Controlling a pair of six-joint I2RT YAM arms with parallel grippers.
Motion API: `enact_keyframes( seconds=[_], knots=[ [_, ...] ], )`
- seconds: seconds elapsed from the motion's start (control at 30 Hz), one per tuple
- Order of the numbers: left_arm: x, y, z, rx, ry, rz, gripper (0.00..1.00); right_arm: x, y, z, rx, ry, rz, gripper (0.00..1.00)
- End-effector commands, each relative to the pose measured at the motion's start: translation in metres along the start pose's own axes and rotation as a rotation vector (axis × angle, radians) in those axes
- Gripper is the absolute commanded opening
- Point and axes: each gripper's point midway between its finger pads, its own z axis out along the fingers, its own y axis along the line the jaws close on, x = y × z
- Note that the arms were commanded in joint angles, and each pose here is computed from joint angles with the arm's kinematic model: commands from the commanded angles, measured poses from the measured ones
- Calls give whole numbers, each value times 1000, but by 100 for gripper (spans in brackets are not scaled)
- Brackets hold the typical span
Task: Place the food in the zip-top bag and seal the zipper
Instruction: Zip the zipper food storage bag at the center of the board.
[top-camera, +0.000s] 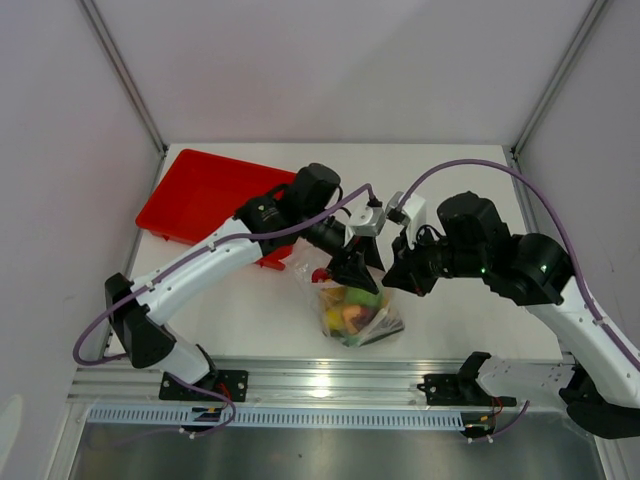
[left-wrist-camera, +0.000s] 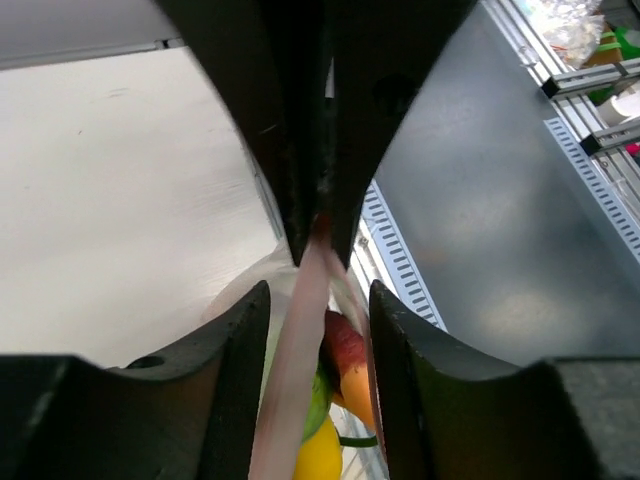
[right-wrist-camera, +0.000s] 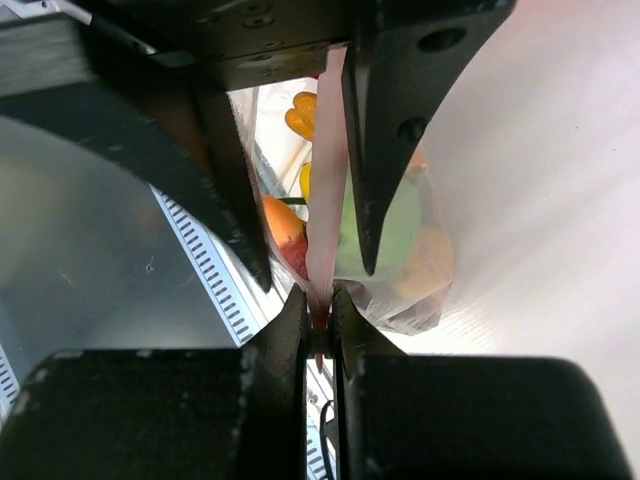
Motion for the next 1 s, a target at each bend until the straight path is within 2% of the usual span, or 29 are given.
enact_keyframes(
  seconds=[0.0,0.07,0.17,0.2,0.23,0.27,0.3,0.37,0.43,0.5,0.6,0.77,0.97],
  knots=[
    [-1,12,-10,-95,20,-52,46,-20,5,-13,-4,-80,-56,0],
    [-3,13,-12,-116,10,-49,43,-18,5,-11,-10,-68,-56,0],
    [-7,12,-14,-140,-3,-82,23,-19,1,-8,13,-74,-53,0],
    [-7,12,-14,-150,-2,-88,12,-20,0,-8,15,-77,-49,0],
    [-6,12,-15,-157,-2,-98,5,-20,-1,-5,20,-73,-43,4],
    [-3,12,-15,-163,-2,-112,1,-22,-4,-4,38,-81,-38,13],
    [-2,13,-15,-178,-6,-135,1,-22,-6,-4,48,-83,-38,29],
    [2,14,-18,-225,-22,-158,1,-20,-10,-2,75,-103,-4,42],
    [-8,13,-29,-291,-65,-158,0,-17,-13,-7,94,-138,22,44],
    [-2,13,-30,-318,-102,-219,1,-12,-17,0,104,-170,32,47],
    [-4,9,-38,-364,-152,-262,1,-9,-8,1,42,-231,42,46],
    [-10,-10,-42,-321,-190,-230,1,-7,-1,10,-28,-288,40,44],
    [-9,-16,-40,-289,-191,-225,1,-18,10,23,-141,-364,-17,41]
  ],
)
